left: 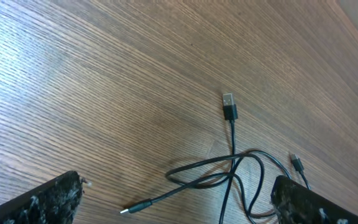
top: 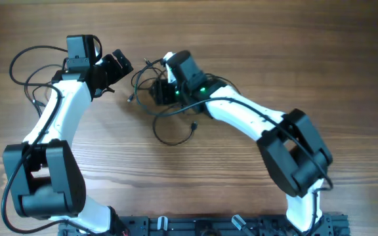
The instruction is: Untangle cables
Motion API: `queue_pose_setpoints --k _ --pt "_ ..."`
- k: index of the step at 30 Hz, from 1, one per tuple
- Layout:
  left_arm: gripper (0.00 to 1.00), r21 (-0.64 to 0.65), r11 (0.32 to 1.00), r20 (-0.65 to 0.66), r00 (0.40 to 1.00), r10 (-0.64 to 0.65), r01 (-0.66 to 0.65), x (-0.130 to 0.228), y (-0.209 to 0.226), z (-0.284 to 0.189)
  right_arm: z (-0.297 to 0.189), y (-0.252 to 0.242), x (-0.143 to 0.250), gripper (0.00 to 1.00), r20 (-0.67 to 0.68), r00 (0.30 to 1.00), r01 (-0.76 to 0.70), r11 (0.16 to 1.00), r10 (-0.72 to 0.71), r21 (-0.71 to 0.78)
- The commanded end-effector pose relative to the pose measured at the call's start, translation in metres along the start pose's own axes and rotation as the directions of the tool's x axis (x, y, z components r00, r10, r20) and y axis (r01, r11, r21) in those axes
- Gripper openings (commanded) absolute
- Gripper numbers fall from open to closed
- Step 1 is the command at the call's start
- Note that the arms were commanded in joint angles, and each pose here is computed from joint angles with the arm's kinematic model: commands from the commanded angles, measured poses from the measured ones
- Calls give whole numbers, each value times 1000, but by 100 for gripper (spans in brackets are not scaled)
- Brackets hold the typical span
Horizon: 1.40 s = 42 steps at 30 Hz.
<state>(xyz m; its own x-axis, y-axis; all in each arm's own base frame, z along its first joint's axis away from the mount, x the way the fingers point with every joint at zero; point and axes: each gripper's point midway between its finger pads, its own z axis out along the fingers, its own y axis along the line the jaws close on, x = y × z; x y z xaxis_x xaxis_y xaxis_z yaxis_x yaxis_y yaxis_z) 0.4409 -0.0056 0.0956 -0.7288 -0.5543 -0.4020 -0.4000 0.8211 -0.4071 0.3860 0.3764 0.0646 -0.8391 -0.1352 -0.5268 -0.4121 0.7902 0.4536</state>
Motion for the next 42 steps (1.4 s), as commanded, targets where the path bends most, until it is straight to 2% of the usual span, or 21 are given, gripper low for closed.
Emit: queue_pose_setpoints --k 1,5,8,21,24,27,31,33,37,42 --pt "100 -24 1000 2 1000 11 -11 1 4 5 30 -17 22 67 -37 999 25 999 -24 43" --pt "100 -23 1000 5 1000 8 -8 1 3 5 46 -25 32 65 -54 998 17 999 -15 50" --pt "100 -23 1000 5 1000 8 -8 1 3 5 47 -25 32 51 -51 999 15 999 -13 49" --pt "100 -21 1000 7 1000 9 -9 0 3 5 47 -25 31 50 -47 999 16 999 -14 44" --pt "95 -20 1000 5 1000 11 -11 1 2 5 46 -24 32 50 -52 999 14 999 -12 39" --pt "99 -19 1000 1 1000 16 -16 3 0 5 46 -23 30 49 -45 999 16 999 -14 35" --pt "100 -18 1000 0 1000 17 -17 4 -1 5 34 6 -2 20 47 998 33 994 -29 -100" --pt "100 -18 1000 0 1000 17 -17 4 -1 5 30 15 -11 5 71 997 -6 991 15 -132" --pt "100 -17 1000 1 1000 17 -17 3 -1 5 16 27 -20 4 76 997 -12 980 27 -198" --pt "100 -16 1000 2 1000 17 -17 3 -1 5 -46 53 -62 4 146 989 36 937 16 -346"
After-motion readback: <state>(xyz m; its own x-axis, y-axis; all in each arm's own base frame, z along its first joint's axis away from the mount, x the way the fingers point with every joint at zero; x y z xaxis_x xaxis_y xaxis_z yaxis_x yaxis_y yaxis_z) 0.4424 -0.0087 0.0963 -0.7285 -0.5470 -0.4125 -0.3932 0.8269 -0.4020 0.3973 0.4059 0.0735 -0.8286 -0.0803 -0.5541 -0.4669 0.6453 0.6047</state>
